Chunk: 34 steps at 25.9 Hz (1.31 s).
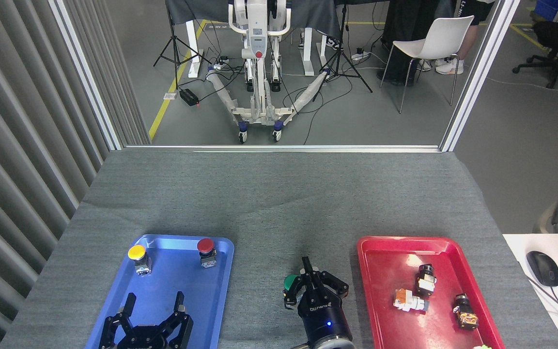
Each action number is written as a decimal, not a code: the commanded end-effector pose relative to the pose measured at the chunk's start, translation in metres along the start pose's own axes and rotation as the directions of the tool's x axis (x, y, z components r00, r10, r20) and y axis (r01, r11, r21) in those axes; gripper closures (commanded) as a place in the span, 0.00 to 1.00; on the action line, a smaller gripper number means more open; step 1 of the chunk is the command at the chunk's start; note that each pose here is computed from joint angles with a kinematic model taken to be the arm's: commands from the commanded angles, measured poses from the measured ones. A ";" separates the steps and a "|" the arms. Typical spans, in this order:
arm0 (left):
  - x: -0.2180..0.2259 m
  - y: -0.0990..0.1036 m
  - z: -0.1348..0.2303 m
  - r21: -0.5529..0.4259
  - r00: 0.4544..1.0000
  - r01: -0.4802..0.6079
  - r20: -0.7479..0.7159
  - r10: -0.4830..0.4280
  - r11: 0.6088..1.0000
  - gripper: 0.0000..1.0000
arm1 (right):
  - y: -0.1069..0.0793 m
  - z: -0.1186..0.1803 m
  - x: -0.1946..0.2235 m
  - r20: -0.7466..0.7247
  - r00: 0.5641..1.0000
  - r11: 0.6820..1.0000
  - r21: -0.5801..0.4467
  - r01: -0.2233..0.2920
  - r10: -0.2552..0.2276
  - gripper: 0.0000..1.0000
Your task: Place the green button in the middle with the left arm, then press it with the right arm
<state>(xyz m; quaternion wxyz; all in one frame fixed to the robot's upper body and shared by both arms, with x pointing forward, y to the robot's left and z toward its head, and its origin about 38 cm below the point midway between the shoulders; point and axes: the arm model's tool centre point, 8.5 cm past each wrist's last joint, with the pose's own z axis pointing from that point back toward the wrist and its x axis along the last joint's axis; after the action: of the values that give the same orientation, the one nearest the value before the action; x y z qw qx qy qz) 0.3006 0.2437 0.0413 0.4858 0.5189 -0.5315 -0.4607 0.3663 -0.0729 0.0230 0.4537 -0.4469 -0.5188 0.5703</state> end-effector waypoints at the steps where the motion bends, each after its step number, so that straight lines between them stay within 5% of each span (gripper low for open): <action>1: -0.008 -0.003 0.002 -0.015 1.000 0.005 -0.020 -0.005 1.000 0.01 | 0.003 0.004 -0.020 -0.043 0.999 1.000 -0.003 0.003 -0.003 0.38; 2: -0.009 -0.004 -0.001 -0.017 1.000 0.006 -0.021 -0.006 1.000 0.01 | 0.009 0.008 -0.031 -0.074 0.997 1.000 0.003 0.008 -0.008 0.04; 3: -0.009 -0.005 -0.001 -0.017 1.000 0.007 -0.019 -0.007 1.000 0.01 | 0.012 0.012 -0.039 -0.092 0.996 1.000 0.003 0.012 -0.012 0.00; 11: -0.005 0.000 -0.005 -0.020 1.000 -0.003 -0.006 0.003 1.000 0.01 | 0.040 0.052 -0.078 -0.129 0.992 1.000 0.031 -0.006 0.010 0.00; 17: -0.003 0.005 -0.007 -0.003 1.000 -0.007 0.000 0.007 1.000 0.01 | 0.042 0.079 -0.082 -0.120 0.993 1.000 0.020 -0.013 0.015 0.00; 29: 0.003 -0.001 -0.006 -0.017 1.000 -0.024 -0.001 0.024 1.000 0.01 | 0.044 0.084 -0.084 -0.163 0.987 1.000 0.014 -0.004 0.007 0.00; 34: 0.003 -0.004 0.003 -0.024 1.000 -0.026 -0.003 0.026 0.999 0.01 | 0.036 0.082 -0.086 -0.194 0.980 0.999 -0.025 0.044 -0.048 0.00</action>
<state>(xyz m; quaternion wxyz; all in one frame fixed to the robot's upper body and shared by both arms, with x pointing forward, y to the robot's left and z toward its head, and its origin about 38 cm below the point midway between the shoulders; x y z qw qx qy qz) 0.3022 0.2406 0.0384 0.4980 0.5067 -0.5318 -0.4609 0.2987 -0.1731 -0.0098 0.5048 -0.4905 -0.4786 0.5249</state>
